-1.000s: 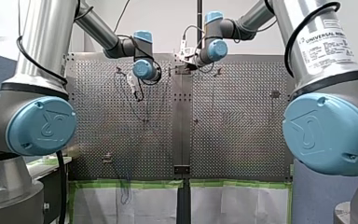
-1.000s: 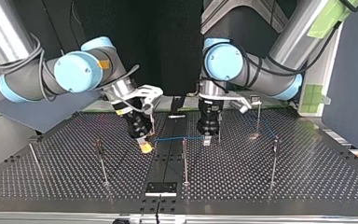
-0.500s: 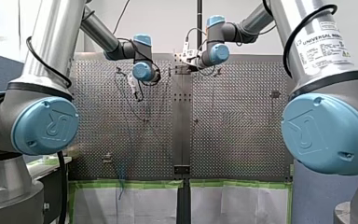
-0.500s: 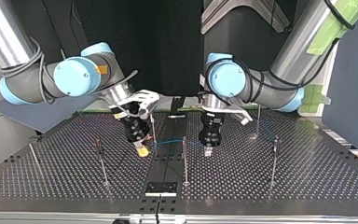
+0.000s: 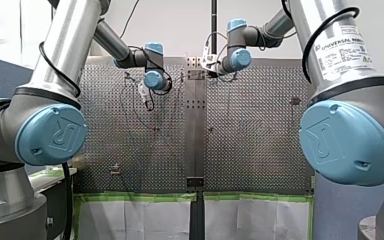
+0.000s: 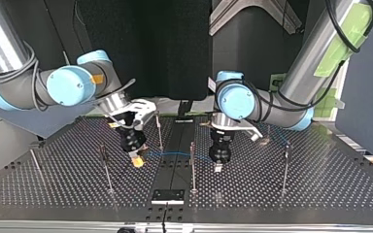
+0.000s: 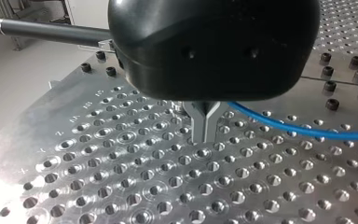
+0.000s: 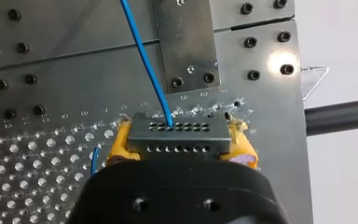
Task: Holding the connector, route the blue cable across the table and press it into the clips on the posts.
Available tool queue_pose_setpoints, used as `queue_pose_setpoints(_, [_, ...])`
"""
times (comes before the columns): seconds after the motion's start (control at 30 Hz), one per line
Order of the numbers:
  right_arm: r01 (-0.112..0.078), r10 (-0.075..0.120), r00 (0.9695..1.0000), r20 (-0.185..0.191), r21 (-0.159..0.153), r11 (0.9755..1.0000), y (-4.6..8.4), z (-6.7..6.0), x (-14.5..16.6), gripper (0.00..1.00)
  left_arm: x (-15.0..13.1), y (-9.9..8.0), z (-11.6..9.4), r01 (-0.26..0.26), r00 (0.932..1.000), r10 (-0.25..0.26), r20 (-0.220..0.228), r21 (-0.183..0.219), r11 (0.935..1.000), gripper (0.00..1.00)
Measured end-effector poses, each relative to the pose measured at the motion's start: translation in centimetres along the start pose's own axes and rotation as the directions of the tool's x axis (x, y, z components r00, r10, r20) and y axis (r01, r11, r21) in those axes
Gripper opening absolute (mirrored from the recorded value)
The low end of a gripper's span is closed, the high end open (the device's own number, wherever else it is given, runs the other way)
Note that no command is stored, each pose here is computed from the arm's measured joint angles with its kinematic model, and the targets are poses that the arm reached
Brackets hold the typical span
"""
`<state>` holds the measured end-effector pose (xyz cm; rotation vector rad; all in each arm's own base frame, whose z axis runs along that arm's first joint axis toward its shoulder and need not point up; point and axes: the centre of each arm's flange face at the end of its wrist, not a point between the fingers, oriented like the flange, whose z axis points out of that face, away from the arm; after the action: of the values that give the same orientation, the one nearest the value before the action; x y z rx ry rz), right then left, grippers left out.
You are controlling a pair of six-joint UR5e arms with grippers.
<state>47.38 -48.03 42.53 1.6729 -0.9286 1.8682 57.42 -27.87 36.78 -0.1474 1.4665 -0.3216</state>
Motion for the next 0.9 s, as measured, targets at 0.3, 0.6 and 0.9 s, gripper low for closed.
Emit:
queue_pose_setpoints(0.3, [0.005, -0.005, 1.0, 0.001, -0.005, 1.0, 0.6, 0.0, 0.0, 0.02, 0.3, -0.3, -0.6, -0.014, 0.9992, 0.013, -0.037, -0.006, 0.9999, 0.93])
queue_pose_setpoints(0.6, [0.017, -0.017, 0.9999, 0.001, -0.026, 0.9995, 1.6, 0.0, 0.2, 0.02, -0.1, -0.9, -2.5, -0.055, 0.9935, 0.051, -0.102, -0.036, 0.9979, 1.0])
queue_pose_setpoints(0.9, [0.028, -0.028, 0.9996, 0.002, -0.048, 0.9984, 2.6, 0.0, 0.3, 0.02, -1.2, -2.3, -6.7, -0.064, 0.9869, 0.062, -0.149, -0.011, 0.9979, 1.0])
